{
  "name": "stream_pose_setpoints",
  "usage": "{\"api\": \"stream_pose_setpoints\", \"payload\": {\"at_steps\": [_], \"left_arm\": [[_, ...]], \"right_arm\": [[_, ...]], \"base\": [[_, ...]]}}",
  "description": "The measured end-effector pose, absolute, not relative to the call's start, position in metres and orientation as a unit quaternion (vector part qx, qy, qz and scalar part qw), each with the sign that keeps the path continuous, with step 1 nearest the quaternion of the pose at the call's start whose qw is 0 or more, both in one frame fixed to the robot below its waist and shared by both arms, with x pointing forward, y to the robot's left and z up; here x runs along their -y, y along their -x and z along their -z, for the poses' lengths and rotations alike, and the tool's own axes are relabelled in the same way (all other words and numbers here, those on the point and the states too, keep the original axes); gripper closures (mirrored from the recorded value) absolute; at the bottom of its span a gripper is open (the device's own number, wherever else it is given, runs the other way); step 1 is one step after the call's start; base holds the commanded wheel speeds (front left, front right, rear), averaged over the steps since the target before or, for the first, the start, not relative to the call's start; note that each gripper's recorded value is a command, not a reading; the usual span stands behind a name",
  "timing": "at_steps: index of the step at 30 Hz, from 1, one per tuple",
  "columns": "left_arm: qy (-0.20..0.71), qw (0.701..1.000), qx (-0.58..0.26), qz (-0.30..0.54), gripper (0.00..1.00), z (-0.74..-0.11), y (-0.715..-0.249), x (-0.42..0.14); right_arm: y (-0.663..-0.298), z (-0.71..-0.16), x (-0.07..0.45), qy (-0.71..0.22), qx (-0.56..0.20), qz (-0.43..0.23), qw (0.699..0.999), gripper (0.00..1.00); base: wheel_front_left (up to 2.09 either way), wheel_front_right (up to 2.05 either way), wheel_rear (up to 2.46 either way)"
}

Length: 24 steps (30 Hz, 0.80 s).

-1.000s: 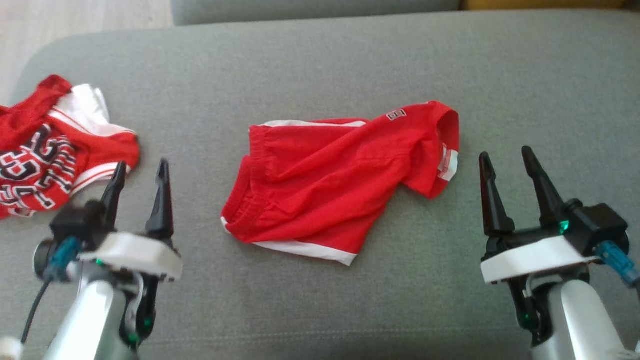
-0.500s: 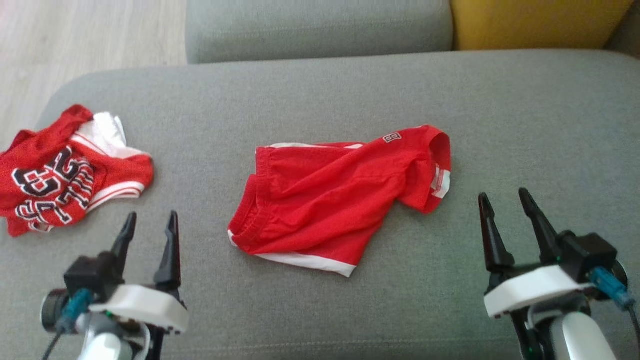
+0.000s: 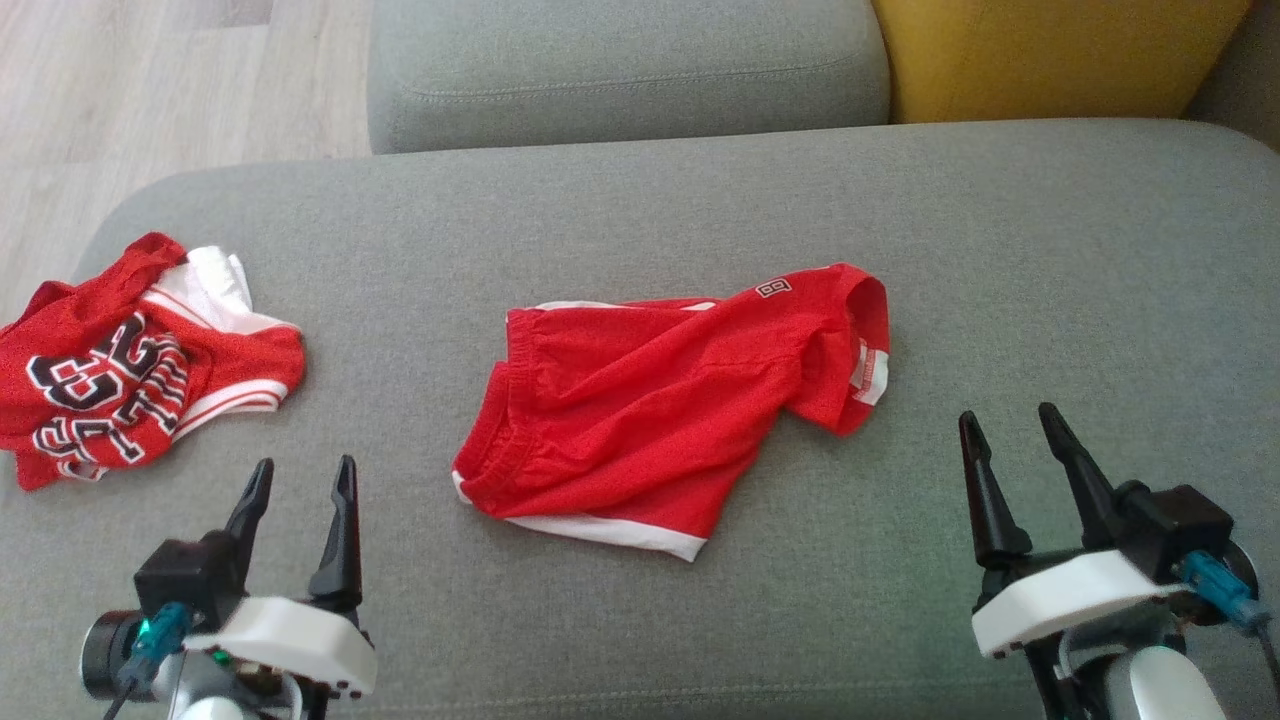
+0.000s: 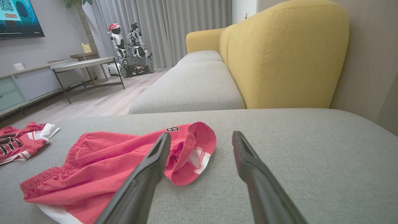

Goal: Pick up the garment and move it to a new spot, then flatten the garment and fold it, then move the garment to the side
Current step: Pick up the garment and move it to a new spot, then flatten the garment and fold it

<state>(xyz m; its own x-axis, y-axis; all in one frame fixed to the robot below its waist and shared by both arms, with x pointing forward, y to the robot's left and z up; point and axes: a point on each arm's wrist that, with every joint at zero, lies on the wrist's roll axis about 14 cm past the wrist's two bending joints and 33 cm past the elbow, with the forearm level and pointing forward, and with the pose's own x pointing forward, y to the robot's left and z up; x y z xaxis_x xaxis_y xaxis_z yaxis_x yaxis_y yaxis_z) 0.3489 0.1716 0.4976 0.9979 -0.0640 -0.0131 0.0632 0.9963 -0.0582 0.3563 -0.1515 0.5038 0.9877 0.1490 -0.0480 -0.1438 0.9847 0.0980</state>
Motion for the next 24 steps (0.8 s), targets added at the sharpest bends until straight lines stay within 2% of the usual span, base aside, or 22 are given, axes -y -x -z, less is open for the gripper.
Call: {"api": "stream_pose_setpoints", "payload": {"at_steps": [24], "left_arm": [[0.03,0.999,-0.016,0.039,0.0,-0.4944,-0.3571,-0.1683]], "right_arm": [[-0.3633,-0.5005,0.1485,-0.048,-0.033,-0.078,0.995,0.0]], "base": [[0.0,0.0,0.0]]}}
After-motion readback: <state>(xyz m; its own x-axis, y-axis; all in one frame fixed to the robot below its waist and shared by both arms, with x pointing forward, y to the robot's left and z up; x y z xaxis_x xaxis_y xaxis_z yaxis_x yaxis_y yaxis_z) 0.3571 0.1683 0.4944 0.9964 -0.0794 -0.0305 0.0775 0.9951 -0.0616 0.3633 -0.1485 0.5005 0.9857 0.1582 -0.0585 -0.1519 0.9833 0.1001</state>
